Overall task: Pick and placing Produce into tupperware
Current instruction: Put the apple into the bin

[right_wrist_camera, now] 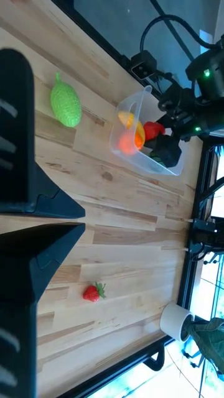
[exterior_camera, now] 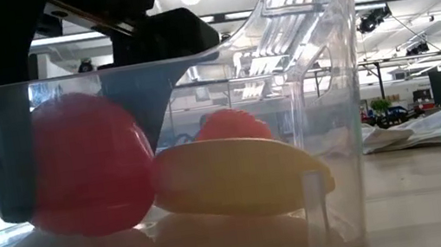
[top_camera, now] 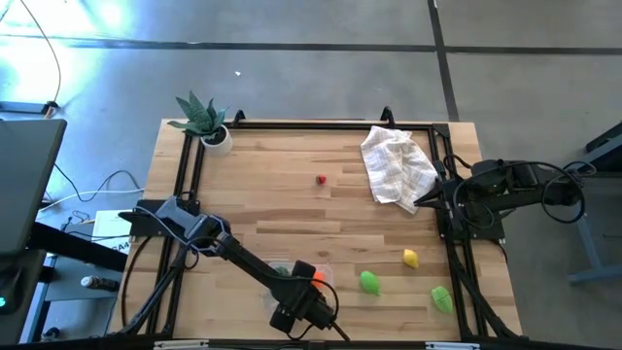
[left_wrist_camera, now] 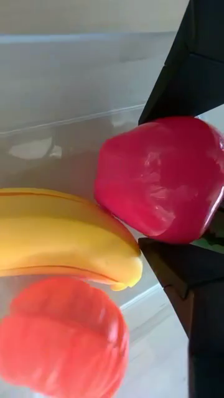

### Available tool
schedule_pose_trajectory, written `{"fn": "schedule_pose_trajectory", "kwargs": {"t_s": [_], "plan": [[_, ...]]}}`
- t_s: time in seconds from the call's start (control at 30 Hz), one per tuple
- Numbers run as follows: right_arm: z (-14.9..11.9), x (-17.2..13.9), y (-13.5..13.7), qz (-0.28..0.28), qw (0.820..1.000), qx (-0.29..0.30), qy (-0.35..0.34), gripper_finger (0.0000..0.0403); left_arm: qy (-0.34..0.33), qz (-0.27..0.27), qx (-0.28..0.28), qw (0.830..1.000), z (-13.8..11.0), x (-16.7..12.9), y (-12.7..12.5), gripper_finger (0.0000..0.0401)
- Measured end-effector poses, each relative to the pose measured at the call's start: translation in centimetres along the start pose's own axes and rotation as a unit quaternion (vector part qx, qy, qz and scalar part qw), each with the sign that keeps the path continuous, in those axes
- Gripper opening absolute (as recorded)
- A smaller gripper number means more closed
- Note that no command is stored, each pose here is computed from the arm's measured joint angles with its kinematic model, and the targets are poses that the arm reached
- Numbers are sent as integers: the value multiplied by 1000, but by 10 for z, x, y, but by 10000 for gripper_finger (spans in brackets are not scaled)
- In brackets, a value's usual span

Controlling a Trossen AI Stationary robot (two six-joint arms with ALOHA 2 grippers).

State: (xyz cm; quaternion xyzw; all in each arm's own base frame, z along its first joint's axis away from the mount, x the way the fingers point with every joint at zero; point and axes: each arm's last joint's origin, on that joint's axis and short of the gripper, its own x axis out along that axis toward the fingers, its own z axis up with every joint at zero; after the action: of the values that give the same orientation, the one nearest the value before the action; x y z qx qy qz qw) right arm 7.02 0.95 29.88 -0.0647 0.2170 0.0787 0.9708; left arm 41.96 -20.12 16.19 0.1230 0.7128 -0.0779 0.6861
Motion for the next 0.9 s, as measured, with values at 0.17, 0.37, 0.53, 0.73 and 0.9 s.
{"fn": "schedule_pose_trajectory", "kwargs": {"t_s": [0.17,0.37,0.53,0.73,0.9], "plan": [[0,0,0,0,1000,0,0,16,1,-2,-7,1000,0,0,3,287],[0,0,0,0,1000,0,0,16,2,-8,-10,1000,1,0,5,287],[0,0,0,0,1000,0,0,16,3,-8,-14,1000,1,0,5,289],[0,0,0,0,1000,0,0,16,4,-8,-13,1000,0,0,5,319],[0,0,0,0,1000,0,0,16,13,-7,-5,1000,-2,0,5,340]]}}
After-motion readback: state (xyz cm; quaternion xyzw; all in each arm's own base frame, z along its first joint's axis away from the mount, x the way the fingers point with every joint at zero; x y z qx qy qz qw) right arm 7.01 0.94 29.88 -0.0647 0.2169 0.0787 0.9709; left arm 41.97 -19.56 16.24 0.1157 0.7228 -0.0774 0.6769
